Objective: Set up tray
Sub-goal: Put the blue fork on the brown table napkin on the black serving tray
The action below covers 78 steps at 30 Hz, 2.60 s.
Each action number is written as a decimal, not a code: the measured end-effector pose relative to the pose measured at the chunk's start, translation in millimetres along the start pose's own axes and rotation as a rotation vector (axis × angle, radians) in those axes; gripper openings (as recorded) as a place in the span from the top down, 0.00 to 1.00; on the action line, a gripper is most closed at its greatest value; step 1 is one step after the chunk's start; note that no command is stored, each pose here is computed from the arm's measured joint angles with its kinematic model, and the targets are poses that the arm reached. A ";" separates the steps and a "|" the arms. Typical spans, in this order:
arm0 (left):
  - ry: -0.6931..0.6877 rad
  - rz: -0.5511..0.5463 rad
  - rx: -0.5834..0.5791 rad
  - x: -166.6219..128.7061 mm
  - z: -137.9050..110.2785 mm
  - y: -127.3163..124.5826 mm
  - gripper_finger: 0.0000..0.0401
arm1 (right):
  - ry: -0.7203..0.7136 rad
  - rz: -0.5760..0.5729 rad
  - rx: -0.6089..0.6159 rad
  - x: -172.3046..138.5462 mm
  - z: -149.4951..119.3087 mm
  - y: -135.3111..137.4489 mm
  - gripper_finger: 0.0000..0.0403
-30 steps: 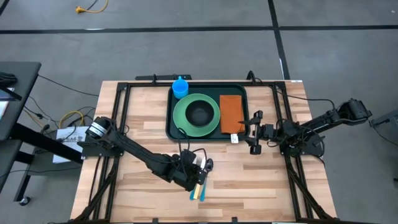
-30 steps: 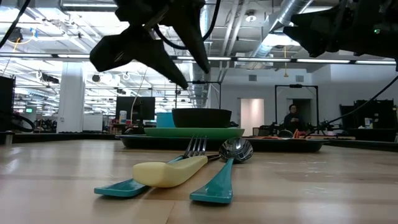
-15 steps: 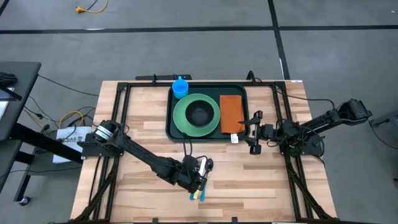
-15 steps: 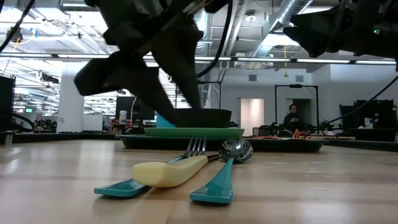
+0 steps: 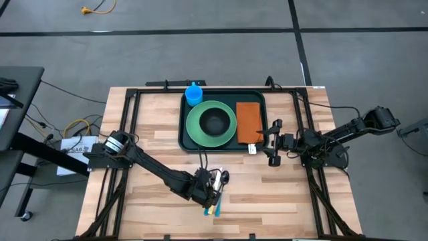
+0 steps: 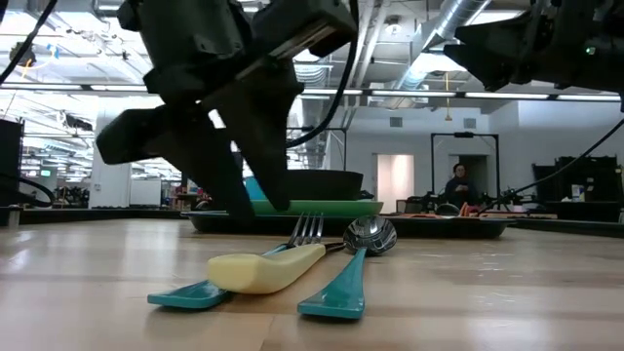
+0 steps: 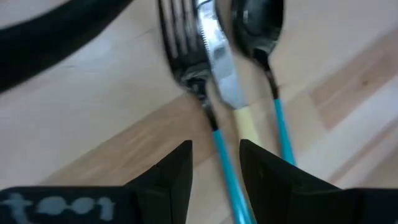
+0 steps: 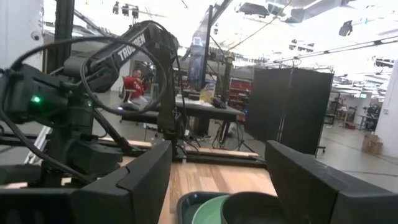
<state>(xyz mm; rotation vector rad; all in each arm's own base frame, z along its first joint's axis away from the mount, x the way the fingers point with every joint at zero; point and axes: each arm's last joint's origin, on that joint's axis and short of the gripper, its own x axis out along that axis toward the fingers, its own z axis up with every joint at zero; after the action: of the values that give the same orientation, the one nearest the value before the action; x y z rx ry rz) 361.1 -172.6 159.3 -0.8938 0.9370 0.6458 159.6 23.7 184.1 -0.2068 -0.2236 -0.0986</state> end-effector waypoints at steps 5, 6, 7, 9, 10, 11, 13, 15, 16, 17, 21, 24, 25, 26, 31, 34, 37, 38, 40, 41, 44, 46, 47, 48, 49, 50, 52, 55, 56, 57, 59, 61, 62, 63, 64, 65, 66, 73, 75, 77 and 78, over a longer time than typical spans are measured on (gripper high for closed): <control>-0.014 -0.013 0.008 1.2 4.5 -1.2 0.67 | 0.004 0.001 -0.001 0.0 -0.4 0.1 0.37; -0.016 -0.018 0.012 1.5 5.6 -1.7 0.65 | 0.005 0.001 -0.001 0.0 -0.5 0.1 0.37; -0.017 -0.020 0.014 1.5 6.1 -2.0 0.63 | 0.005 0.001 -0.001 0.0 -0.5 0.1 0.37; -0.018 -0.015 0.011 2.0 7.6 -1.4 0.59 | 0.005 0.001 -0.001 0.0 -0.5 0.1 0.37; -0.018 -0.013 0.009 2.1 8.2 -1.2 0.57 | 0.006 0.002 -0.001 0.0 -0.6 0.2 0.37; -0.018 -0.012 0.008 2.3 8.5 -1.1 0.56 | 0.005 0.001 -0.001 0.0 -0.4 0.1 0.37; -0.008 -0.011 0.007 2.5 8.9 -0.8 0.52 | 0.005 0.001 -0.001 0.0 -0.5 0.1 0.37; 0.007 -0.007 0.002 2.5 8.6 -0.3 0.50 | 0.004 0.001 -0.001 0.0 -0.4 0.1 0.37; 0.012 -0.006 -0.005 4.6 8.0 -0.2 0.49 | 0.005 0.001 -0.001 0.0 -0.5 0.1 0.37; 0.021 -0.010 -0.017 6.5 7.3 -0.7 0.49 | 0.005 0.001 -0.001 0.0 -0.5 0.1 0.37; 0.074 -0.003 -0.024 17.1 2.4 -0.7 0.48 | 0.008 0.002 -0.002 0.0 -0.8 0.2 0.37; 0.103 -0.008 -0.022 21.4 0.4 -1.4 0.48 | 0.007 0.002 -0.002 0.0 -0.7 0.2 0.37; 0.108 -0.007 -0.022 21.5 0.4 -1.1 0.48 | 0.011 0.003 -0.003 0.0 -1.1 0.2 0.37; 0.111 -0.005 -0.021 21.5 0.4 -1.1 0.48 | 0.009 0.003 -0.002 0.0 -0.9 0.2 0.37; 0.096 0.001 -0.020 21.7 0.6 -0.6 0.48 | 0.005 0.002 -0.001 0.0 -0.5 0.1 0.37; 0.101 0.010 -0.024 21.9 1.1 0.3 0.48 | 0.005 0.002 -0.001 0.0 -0.5 0.1 0.37; 0.101 0.018 -0.031 22.1 1.9 1.2 0.48 | 0.006 0.002 -0.001 0.0 -0.6 0.2 0.37; 0.103 0.020 -0.033 22.4 2.3 1.4 0.49 | 0.006 0.002 -0.001 0.0 -0.6 0.2 0.37; 0.110 0.022 -0.039 22.9 4.1 1.8 0.50 | 0.006 0.002 -0.001 0.0 -0.6 0.1 0.37; 0.112 0.023 -0.041 23.2 5.1 2.0 0.50 | 0.006 0.002 -0.001 0.0 -0.6 0.2 0.37; 0.116 0.025 -0.044 24.1 8.2 2.5 0.53 | 0.006 0.002 -0.001 0.0 -0.6 0.1 0.37; 0.122 0.026 -0.042 24.8 10.5 2.9 0.54 | 0.007 0.002 -0.002 0.0 -0.7 0.2 0.37; 0.127 0.027 -0.042 25.1 11.4 3.1 0.55 | 0.007 0.002 -0.002 0.0 -0.6 0.2 0.37; 0.131 0.027 -0.040 25.4 12.4 3.3 0.56 | 0.007 0.002 -0.002 0.0 -0.7 0.2 0.37; 0.132 0.027 -0.040 25.7 13.5 3.5 0.57 | 0.007 0.002 -0.002 0.0 -0.7 0.2 0.37; 0.133 0.027 -0.040 25.8 13.9 3.6 0.57 | 0.007 0.002 -0.002 0.0 -0.6 0.2 0.37; 0.133 0.029 -0.042 26.3 15.0 3.9 0.58 | 0.007 0.002 -0.002 0.0 -0.7 0.2 0.37; 0.140 0.028 -0.045 26.7 16.4 4.1 0.58 | 0.007 0.002 -0.002 0.0 -0.7 0.2 0.37; 0.142 0.028 -0.046 26.8 16.7 4.2 0.58 | 0.007 0.002 -0.002 0.0 -0.7 0.2 0.37; 0.142 0.029 -0.046 27.1 17.0 4.2 0.58 | 0.007 0.002 -0.002 0.0 -0.7 0.2 0.37; 0.142 0.029 -0.047 27.1 16.9 4.3 0.58 | 0.007 0.002 -0.002 0.0 -0.7 0.2 0.37; 0.142 0.029 -0.049 27.2 16.9 4.4 0.58 | 0.007 0.002 -0.002 0.0 -0.7 0.2 0.37; 0.142 0.030 -0.053 27.3 16.9 4.4 0.58 | 0.007 0.002 -0.002 0.0 -0.7 0.2 0.37; 0.143 0.030 -0.056 27.3 17.1 4.4 0.58 | 0.007 0.002 -0.002 0.0 -0.7 0.2 0.37; 0.145 0.030 -0.057 27.4 17.4 4.5 0.58 | 0.007 0.002 -0.002 0.0 -0.7 0.2 0.37; 0.146 0.030 -0.059 27.6 17.4 4.5 0.58 | 0.008 0.002 -0.002 0.0 -0.7 0.2 0.37; 0.145 0.030 -0.059 27.6 17.5 4.5 0.58 | 0.007 0.002 -0.002 0.0 -0.7 0.2 0.37; 0.149 0.031 -0.060 28.1 19.1 4.9 0.58 | 0.008 0.002 -0.002 0.0 -0.7 0.2 0.37; 0.154 0.030 -0.054 28.4 20.0 5.1 0.58 | 0.007 0.002 -0.002 0.0 -0.7 0.2 0.37; 0.157 0.032 -0.050 28.8 21.2 5.6 0.58 | 0.008 0.002 -0.002 0.0 -0.8 0.2 0.37; 0.163 0.037 -0.051 29.0 22.0 6.2 0.58 | 0.008 0.002 -0.002 0.0 -0.8 0.2 0.37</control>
<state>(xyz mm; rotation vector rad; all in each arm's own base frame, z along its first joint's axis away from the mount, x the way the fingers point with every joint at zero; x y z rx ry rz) 378.2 -147.8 138.0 -0.9875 1.0885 0.6381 159.8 23.8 183.3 -0.2085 -0.2156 -0.0971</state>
